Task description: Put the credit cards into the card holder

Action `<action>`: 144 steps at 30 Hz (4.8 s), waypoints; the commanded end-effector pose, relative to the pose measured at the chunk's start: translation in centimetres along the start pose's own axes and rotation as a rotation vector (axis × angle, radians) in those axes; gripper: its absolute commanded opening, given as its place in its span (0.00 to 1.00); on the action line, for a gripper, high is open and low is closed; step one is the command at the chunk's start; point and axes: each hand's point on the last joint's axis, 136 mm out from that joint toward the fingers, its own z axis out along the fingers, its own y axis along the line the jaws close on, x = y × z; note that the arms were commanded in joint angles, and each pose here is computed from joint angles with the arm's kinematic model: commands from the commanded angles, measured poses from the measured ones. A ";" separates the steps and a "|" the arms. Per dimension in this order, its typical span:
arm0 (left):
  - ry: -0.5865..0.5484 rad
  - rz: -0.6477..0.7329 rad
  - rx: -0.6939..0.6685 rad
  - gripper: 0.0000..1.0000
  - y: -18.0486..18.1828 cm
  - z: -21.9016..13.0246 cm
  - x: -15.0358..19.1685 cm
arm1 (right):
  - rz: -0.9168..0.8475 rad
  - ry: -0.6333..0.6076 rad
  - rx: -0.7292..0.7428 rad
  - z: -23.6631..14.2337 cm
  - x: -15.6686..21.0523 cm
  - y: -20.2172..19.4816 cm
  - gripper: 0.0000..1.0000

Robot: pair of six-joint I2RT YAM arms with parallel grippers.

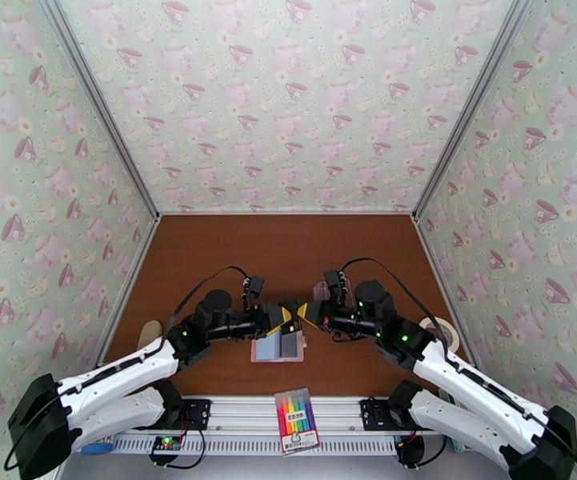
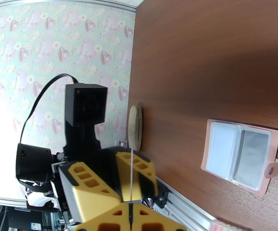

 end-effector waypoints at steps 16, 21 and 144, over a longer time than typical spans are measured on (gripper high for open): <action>-0.021 0.030 0.025 0.20 -1.6 -1.5 0.1 | -0.093 0.031 -0.033 0.4 1.3 -0.1 0.00; -0.019 0.034 0.027 0.09 -1.3 -1.8 0.4 | -0.100 0.024 -0.044 0.1 1.3 0.1 0.05; 0.067 0.006 -0.571 0.48 19.2 -2.3 1.9 | -0.074 0.183 0.341 9.5 5.0 -15.1 0.00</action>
